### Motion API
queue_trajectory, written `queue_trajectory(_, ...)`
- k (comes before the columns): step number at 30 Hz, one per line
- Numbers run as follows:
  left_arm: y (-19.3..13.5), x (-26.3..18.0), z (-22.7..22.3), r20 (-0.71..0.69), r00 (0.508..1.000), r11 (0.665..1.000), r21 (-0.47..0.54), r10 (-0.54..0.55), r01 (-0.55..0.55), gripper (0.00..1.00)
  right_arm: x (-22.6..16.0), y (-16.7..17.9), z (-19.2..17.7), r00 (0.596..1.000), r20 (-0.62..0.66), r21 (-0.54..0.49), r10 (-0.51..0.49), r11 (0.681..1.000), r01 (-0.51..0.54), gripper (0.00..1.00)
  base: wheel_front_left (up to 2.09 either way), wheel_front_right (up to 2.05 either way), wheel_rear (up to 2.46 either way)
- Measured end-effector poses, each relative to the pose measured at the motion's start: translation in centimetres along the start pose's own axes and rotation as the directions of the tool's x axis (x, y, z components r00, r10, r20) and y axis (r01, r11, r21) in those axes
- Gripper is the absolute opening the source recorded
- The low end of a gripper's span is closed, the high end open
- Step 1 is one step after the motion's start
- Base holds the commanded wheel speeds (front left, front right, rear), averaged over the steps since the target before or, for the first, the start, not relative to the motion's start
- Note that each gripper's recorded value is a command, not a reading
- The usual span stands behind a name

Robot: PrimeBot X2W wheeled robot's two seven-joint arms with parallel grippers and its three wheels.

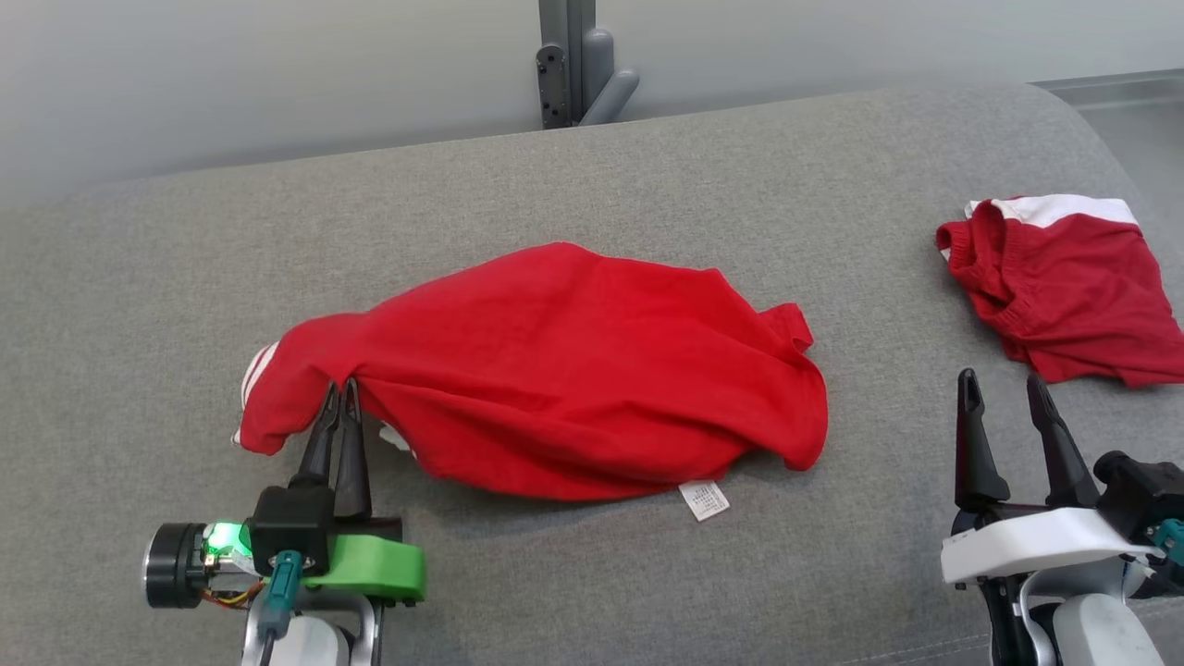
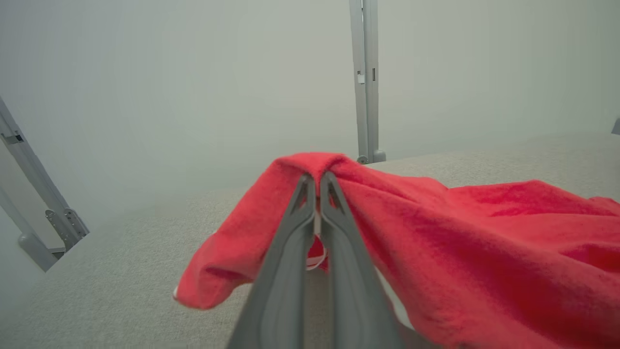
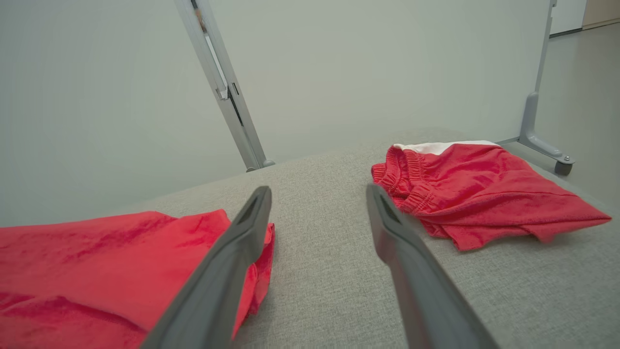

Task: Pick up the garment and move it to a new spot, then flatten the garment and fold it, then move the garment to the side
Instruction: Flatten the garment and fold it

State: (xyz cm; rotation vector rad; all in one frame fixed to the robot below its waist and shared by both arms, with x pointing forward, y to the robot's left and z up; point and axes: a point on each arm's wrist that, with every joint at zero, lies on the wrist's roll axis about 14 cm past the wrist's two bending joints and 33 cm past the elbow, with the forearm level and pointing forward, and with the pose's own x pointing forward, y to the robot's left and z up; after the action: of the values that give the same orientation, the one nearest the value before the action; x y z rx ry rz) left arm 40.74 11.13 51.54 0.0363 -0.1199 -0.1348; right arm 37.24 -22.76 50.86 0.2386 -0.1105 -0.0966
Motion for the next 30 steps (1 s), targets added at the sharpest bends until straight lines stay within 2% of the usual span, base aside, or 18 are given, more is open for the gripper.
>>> queue_trajectory(5,-1.1,2.5,-1.0,-0.024,0.998,0.998,0.029,-0.060,0.061,0.00,-0.2,0.0,-0.8,1.000,-0.024,0.008,-0.004,1.000,0.004,1.00,0.00,0.00,0.00)
queue_trajectory(9,-3.6,5.9,-1.2,-0.029,0.990,0.989,0.045,-0.141,0.142,0.00,-0.3,-0.4,-1.2,0.999,-0.038,0.009,-0.016,1.000,0.016,1.00,0.00,0.00,0.00)
queue_trajectory(14,-7.4,8.8,-3.1,-0.091,0.965,0.965,0.062,-0.248,0.254,0.00,-0.8,-1.7,-1.8,0.997,-0.060,0.007,-0.057,0.998,0.057,1.00,0.00,0.00,0.00)
queue_trajectory(21,-12.3,10.5,-5.7,-0.164,0.916,0.923,0.053,-0.367,0.380,0.00,-1.7,-3.6,-2.4,0.989,-0.085,0.002,-0.121,0.993,0.122,1.00,0.00,0.00,0.00)
queue_trajectory(22,-12.8,10.6,-5.9,-0.167,0.909,0.918,0.049,-0.381,0.394,0.31,-1.8,-3.8,-2.4,0.988,-0.089,0.002,-0.127,0.992,0.128,1.00,0.00,0.00,0.00)
queue_trajectory(24,-13.8,10.7,-6.0,-0.166,0.900,0.909,0.034,-0.404,0.415,1.00,-1.8,-4.1,-2.6,0.986,-0.094,0.002,-0.136,0.991,0.137,1.00,0.00,0.00,0.00)
queue_trajectory(27,-14.7,10.5,-5.6,-0.147,0.887,0.896,0.006,-0.438,0.443,1.00,-1.7,-4.2,-2.8,0.985,-0.098,0.005,-0.141,0.990,0.143,1.00,0.00,0.00,0.00)
queue_trajectory(30,-14.8,10.2,-4.4,-0.106,0.893,0.898,-0.020,-0.438,0.439,1.00,-1.4,-4.0,-2.8,0.986,-0.097,0.009,-0.134,0.991,0.135,1.00,0.00,0.00,0.00)
